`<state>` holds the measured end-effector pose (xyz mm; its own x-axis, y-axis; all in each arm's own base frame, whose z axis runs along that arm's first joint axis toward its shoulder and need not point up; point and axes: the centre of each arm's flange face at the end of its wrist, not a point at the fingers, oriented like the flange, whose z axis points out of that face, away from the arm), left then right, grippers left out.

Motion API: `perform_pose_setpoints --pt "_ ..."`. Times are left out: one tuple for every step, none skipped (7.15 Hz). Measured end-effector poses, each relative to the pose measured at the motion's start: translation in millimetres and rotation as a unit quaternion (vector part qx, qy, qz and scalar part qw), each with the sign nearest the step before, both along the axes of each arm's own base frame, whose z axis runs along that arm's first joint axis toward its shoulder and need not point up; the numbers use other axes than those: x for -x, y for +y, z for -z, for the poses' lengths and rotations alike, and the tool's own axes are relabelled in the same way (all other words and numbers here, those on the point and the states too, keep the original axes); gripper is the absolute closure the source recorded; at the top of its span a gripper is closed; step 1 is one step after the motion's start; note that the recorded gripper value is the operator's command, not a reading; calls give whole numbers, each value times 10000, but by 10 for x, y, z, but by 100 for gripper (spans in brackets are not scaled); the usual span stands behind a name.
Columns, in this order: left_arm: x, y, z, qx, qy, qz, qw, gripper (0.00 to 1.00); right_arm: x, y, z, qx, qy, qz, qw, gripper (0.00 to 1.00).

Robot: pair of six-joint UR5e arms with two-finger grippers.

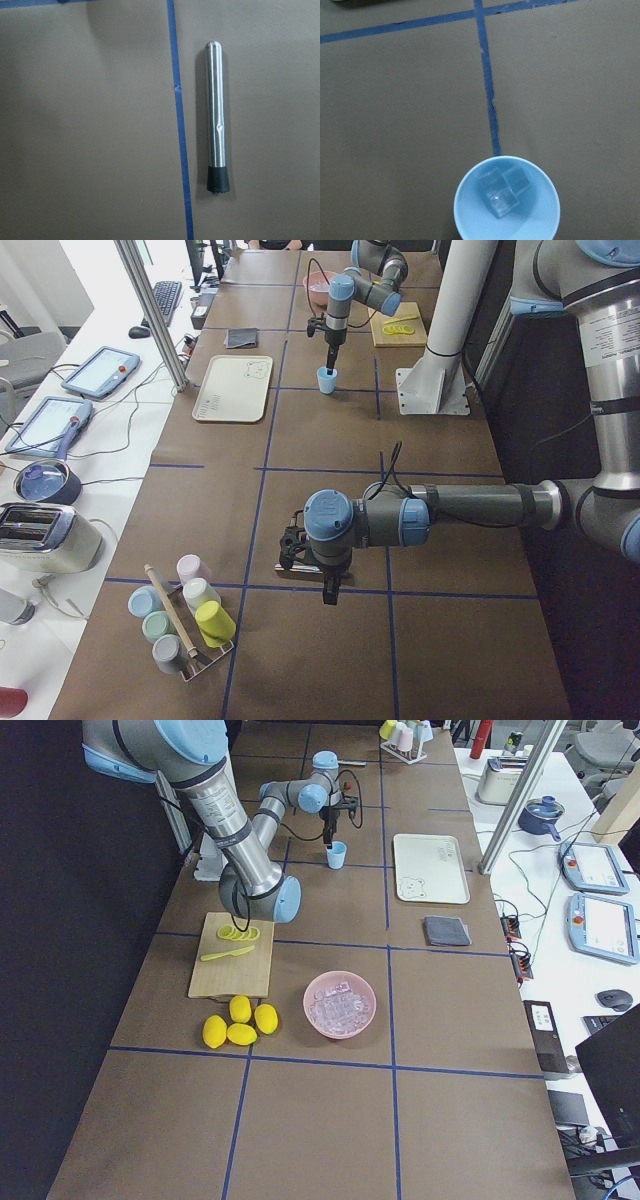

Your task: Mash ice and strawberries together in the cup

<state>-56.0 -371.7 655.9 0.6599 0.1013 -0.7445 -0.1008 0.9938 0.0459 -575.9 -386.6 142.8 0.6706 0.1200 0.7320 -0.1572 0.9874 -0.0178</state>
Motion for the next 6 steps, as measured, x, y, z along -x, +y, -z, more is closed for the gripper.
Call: perform_pose_setpoints --pt "-8 -11 16 -28 -1 -15 10000 0 -120 -158 -108 -99 74 109 9999 1" --pt "-20 -28 32 -62 -4 -38 10000 0 -331 -394 -309 -187 171 277 9993 1" --pt "-31 -49 72 -117 -5 -50 9999 0 -667 -691 -581 -272 254 500 9981 1" --pt "-35 -81 126 -173 -5 -46 9998 0 -1041 -941 -846 -394 309 715 9962 1" --pt "-39 -153 176 -237 -11 -43 9997 0 -1485 -1110 -1121 -576 343 936 9934 1" --pt "-42 -276 254 -349 -23 -44 9994 0 -1961 -1167 -1385 -747 342 1122 9903 1"
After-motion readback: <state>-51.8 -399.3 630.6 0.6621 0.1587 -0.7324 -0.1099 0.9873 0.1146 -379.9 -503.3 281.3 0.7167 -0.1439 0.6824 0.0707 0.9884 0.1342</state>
